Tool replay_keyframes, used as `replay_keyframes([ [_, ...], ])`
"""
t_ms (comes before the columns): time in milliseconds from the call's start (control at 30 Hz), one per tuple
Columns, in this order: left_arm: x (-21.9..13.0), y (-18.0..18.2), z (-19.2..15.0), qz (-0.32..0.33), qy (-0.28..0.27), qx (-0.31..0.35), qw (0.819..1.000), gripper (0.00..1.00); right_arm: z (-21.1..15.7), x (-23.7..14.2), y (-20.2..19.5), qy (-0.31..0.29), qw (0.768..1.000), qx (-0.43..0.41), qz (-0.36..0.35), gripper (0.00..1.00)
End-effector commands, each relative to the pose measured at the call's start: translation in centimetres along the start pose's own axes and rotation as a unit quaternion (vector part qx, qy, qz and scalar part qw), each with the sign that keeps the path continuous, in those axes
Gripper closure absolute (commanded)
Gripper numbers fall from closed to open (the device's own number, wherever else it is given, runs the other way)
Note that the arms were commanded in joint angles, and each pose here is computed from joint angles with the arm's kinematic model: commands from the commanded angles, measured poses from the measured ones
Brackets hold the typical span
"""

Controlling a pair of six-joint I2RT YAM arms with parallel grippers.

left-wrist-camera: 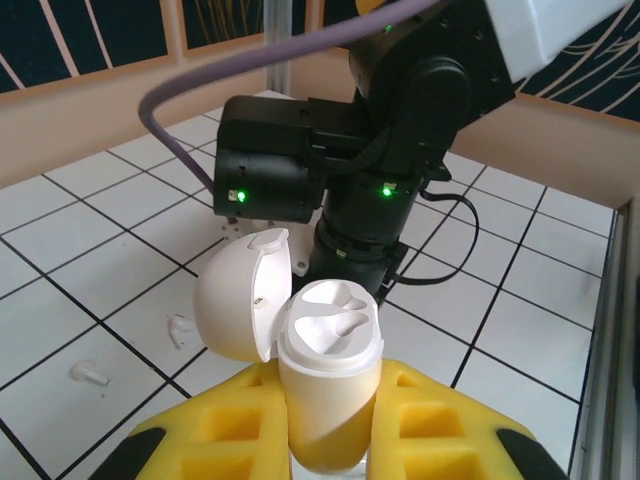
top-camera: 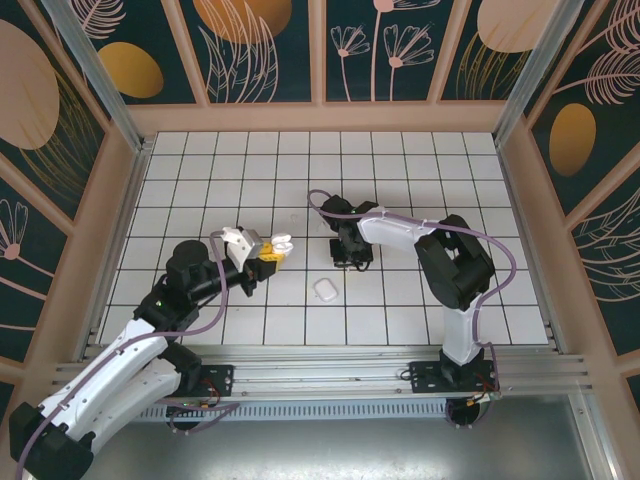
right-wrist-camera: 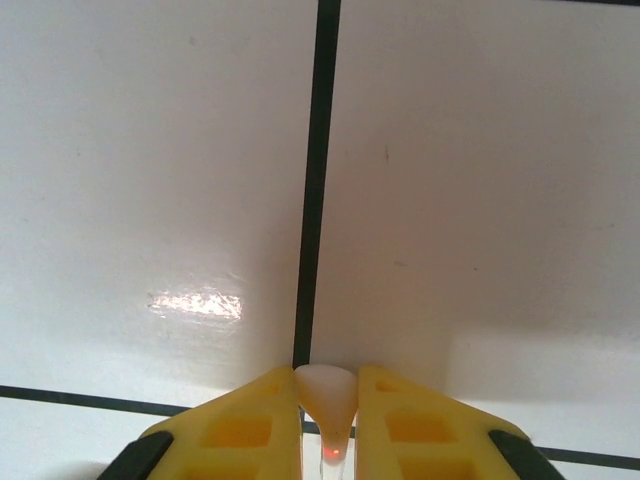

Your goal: Insert the wireless bluetooth earbuds into the charging case

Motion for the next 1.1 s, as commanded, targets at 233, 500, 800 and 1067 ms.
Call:
replay_keyframes([
  [233,0.2,-2.3,0.5,-0.080,-0.022,0.020,0.996,1.00,1.1,-2.6,-0.3,-0.068,0.998,-0.008,-0.002,0.87],
  [500,0.6,-2.9,1.1,-0.109,-0.038,0.006,0.993,1.00,2.3,-7.7,-0.2,-0.151,0.988,-0.024,0.021,0.89],
  [800,1.4,-2.5,1.3,-0.112,-0.043,-0.012,0.993,1.00,3.4,-14.6,0.9,-0.275,0.956,-0.060,0.080,0.92],
  [1067,2.5,-2.4,1.8,-0.128,-0.047,-0.028,0.990,1.00,3.1,-20.1,1.6,-0.365,0.918,-0.100,0.123,0.92],
])
Point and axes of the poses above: each hand's point on the last joint's axis, 136 mm out from that joint toward the fingers, its own x axis out along the fingers, its own y axis along the line the jaws close on, z = x × y, the point moved 2 cm from there along -x, back along the fingers, and after that the axes turned 10 degrees about -x, right-handed, at the moved point
